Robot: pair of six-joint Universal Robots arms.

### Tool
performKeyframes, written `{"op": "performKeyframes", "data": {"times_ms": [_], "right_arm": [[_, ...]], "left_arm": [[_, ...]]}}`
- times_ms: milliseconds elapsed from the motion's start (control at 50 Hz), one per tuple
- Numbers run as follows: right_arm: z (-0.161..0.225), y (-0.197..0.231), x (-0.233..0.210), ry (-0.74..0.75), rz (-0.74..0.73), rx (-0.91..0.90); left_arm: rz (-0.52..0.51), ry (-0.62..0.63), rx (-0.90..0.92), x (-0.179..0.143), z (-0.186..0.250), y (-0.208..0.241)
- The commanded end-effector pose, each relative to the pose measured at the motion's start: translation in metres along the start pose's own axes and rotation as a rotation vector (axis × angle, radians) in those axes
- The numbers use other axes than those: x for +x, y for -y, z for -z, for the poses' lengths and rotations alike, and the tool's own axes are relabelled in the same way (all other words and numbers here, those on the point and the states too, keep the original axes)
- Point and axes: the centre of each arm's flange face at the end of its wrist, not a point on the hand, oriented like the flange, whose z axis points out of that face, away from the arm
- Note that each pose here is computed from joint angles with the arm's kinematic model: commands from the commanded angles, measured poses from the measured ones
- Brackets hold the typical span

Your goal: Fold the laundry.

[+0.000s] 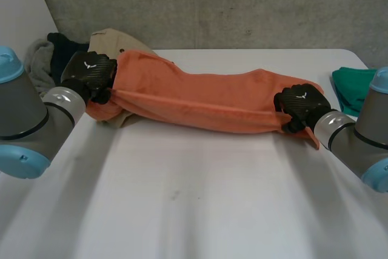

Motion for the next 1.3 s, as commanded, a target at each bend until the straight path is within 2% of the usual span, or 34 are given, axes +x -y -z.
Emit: {"op": "performKeyframes", "data": {"times_ms": [20, 160, 240, 320, 460, 600, 780, 880, 960, 1000, 1100, 1180, 1260, 1300], "right_arm": [[-0.002, -0.002, 0.011, 0.001, -0.139, -0.040], [0.000, -0.001, 0.024, -0.038, -0.225, -0.059], [0.006, -0.009, 0.034, -0.064, -0.297, -0.125], [0.009, -0.017, 0.035, -0.065, -0.308, -0.172], [0.015, -0.029, 0.032, -0.067, -0.243, -0.221], [0.013, -0.037, 0.037, -0.089, -0.105, -0.213], [-0.008, -0.054, 0.048, -0.171, -0.056, -0.185], [-0.004, -0.049, 0.053, -0.199, -0.045, -0.163], [0.014, -0.025, 0.062, -0.199, 0.023, -0.129], [0.027, -0.022, 0.064, -0.175, 0.058, -0.170], [0.086, -0.033, 0.053, 0.072, 0.187, -0.496], [0.133, -0.031, 0.048, 0.247, 0.290, -0.663], [0.149, -0.025, 0.048, 0.279, 0.422, -0.663], [0.151, -0.021, 0.049, 0.255, 0.433, -0.647]], "left_arm": [[-0.001, 0.000, -0.018, -0.001, 0.000, 0.000], [-0.006, 0.008, -0.030, -0.004, -0.001, -0.002], [0.000, 0.008, -0.036, -0.007, 0.001, 0.000], [0.002, 0.008, -0.033, -0.009, 0.001, 0.002], [0.002, 0.013, -0.034, -0.012, 0.000, 0.003], [0.004, 0.012, -0.050, -0.014, -0.001, 0.001], [-0.001, 0.009, -0.073, -0.016, 0.002, -0.002], [-0.035, -0.011, -0.110, -0.013, 0.007, -0.007], [-0.104, -0.056, -0.170, -0.006, 0.021, -0.011], [-0.143, -0.077, -0.197, -0.004, 0.030, -0.012], [-0.283, -0.183, -0.324, 0.005, 0.071, -0.014], [-0.359, -0.302, -0.433, 0.013, 0.106, -0.017], [-0.410, -0.430, -0.485, 0.023, 0.137, -0.012], [-0.417, -0.473, -0.478, 0.026, 0.145, -0.008]]}}
